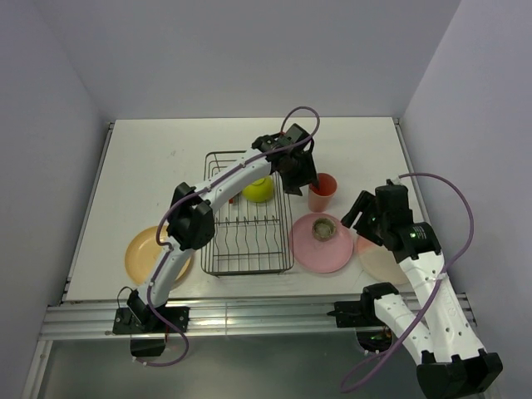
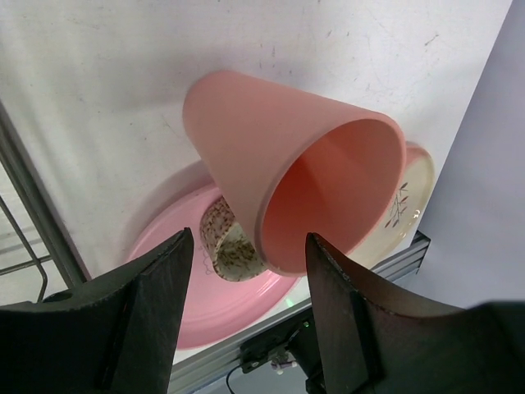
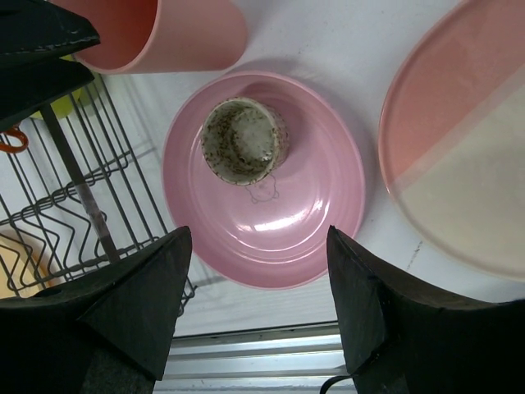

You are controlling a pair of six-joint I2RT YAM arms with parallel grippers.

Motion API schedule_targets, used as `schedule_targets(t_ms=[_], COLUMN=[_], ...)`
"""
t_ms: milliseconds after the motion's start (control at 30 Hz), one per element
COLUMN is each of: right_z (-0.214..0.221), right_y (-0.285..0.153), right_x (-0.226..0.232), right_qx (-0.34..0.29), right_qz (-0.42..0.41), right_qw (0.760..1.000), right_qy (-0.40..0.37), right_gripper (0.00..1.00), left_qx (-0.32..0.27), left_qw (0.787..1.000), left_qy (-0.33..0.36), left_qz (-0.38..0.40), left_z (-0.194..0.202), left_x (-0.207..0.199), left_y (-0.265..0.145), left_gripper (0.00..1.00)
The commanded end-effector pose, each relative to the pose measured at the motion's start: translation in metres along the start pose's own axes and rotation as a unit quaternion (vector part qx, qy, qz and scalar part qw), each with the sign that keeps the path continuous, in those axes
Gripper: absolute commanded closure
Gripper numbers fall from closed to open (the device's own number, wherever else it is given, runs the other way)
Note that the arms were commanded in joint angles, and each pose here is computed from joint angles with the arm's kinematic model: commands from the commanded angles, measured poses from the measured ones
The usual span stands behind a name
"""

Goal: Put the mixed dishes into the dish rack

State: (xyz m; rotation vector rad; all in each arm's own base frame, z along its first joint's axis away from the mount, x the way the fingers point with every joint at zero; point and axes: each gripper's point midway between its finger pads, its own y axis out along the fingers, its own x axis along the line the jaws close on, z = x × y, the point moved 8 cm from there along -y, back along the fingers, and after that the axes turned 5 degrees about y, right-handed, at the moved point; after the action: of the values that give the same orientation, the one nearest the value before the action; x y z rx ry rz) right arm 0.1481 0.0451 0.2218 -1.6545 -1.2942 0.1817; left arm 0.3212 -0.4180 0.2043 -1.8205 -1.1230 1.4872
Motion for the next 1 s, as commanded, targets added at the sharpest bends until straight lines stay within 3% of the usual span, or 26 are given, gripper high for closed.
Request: schedule_targets(t_ms=[0,200,333,367,467,667,700,767,800,867,967], right_z=[-0.011,-0.013,-0.014,-0.014,-0.017,-0.034,-0.037,-0.043,-0.044,-0.045,-0.043], right_y=[-0.013,-0.020,-0.024,-0.024,-0.029,-0.062,-0.068,-0.085,-0.091,-0.102,-0.106], right_x=[0.003,0.003,0.005,0.006,0.012,0.054,0.061,0.081,0.088,0.104,0.120], right_qx=[-0.029,-0.041,-0.042,-0.039,-0.030,0.026,0.033,0.058,0.067,0.104,0.152], right_qz=[-0.008,-0.009,-0.014,-0.016,-0.031,-0.147,-0.168,-0.231,-0.255,-0.319,-0.398], right_qw=[1.000,0.999,0.999,0.999,0.999,0.988,0.985,0.971,0.964,0.942,0.905], right_qy=[-0.002,-0.001,-0.002,-0.003,-0.009,-0.033,-0.034,-0.035,-0.034,-0.024,0.000], right_gripper=[0.26,0.26,0.26,0.26,0.24,0.16,0.14,0.07,0.07,0.05,0.05], left_qx=[-0.009,-0.007,-0.016,-0.016,-0.033,-0.055,-0.084,-0.077,-0.101,-0.081,-0.089], left_qw=[1.000,1.000,0.999,0.998,0.996,0.983,0.972,0.970,0.958,0.954,0.925], left_qy=[0.006,0.010,0.011,0.010,0.009,0.015,0.026,0.016,0.028,0.010,0.006], left_qz=[0.016,0.018,0.043,0.053,0.080,0.177,0.218,0.229,0.265,0.288,0.370], left_z=[-0.001,-0.002,-0.007,-0.011,-0.024,-0.042,-0.047,-0.047,-0.049,-0.046,-0.036], left_x=[-0.010,-0.010,-0.018,-0.019,-0.025,-0.029,-0.038,-0.020,-0.025,-0.002,0.013], left_y=[0.004,0.017,0.014,0.011,-0.007,-0.077,-0.109,-0.117,-0.146,-0.153,-0.189], left_gripper=[0.38,0.54,0.76,0.87,1.00,1.00,1.00,1.00,1.00,1.00,1.00])
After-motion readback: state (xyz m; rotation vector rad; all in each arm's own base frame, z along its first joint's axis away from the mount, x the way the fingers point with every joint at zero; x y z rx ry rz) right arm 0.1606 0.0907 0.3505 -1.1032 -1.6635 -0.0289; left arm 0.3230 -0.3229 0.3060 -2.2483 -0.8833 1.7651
